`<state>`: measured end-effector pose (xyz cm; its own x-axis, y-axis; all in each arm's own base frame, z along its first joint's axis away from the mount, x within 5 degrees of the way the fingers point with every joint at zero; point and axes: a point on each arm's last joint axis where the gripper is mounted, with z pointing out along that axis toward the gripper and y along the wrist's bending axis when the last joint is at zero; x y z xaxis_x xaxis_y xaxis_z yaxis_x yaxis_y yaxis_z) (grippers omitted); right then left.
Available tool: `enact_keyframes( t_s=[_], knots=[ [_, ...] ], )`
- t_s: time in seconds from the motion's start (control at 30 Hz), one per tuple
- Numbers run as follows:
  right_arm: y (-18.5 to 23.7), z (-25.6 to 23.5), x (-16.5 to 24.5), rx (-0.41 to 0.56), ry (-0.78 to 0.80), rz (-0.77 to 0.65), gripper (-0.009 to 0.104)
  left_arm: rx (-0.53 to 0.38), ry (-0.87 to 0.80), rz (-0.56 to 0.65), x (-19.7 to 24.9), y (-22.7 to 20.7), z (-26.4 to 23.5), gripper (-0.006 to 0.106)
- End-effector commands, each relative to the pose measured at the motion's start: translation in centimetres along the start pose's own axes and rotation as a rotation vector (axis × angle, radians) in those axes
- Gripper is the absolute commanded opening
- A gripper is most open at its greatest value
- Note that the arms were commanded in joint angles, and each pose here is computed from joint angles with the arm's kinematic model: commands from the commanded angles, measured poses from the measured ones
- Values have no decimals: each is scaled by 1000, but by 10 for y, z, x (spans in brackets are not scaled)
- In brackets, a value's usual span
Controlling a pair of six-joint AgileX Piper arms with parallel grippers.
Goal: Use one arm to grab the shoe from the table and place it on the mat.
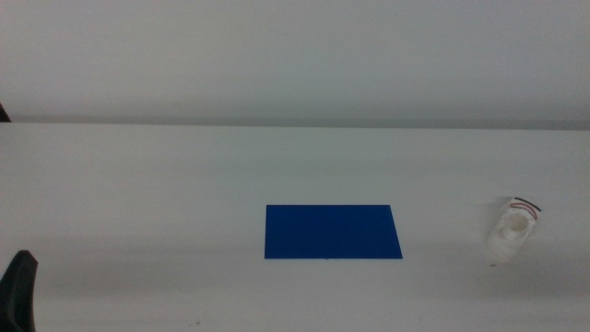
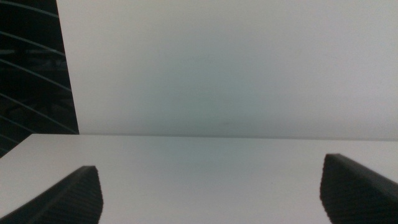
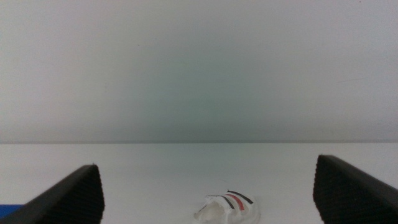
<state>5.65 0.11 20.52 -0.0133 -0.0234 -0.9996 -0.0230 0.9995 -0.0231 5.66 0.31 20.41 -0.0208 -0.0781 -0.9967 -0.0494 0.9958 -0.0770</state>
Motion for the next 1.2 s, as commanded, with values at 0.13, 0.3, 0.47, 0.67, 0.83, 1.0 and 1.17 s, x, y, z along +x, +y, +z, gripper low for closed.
enact_keyframes(
  t_s=[0.13, 0.3, 0.47, 0.67, 0.83, 1.0, 1.17],
  knots=[
    [0, -2, 4, 6, -7, 8, 90, -1, -15, -6, 11, 1, -1, 94],
    [0, -8, -41, -5, 57, 79, 90, -1, -15, -6, 11, 1, -1, 94],
    [4, -7, -84, -35, 402, 219, 90, -1, -15, -6, 11, 1, -1, 94],
    [6, 27, -113, -27, 794, 231, 90, -1, -15, -6, 11, 1, -1, 94],
    [6, 64, -94, 2, 1046, 229, 90, -1, -15, -6, 11, 1, -1, 94],
    [8, 98, -80, 13, 1145, 298, 90, -1, -15, -6, 11, 1, -1, 94],
    [-8, 147, -77, 85, 1279, 318, 90, -1, -15, -6, 11, 1, -1, 94]
  ],
)
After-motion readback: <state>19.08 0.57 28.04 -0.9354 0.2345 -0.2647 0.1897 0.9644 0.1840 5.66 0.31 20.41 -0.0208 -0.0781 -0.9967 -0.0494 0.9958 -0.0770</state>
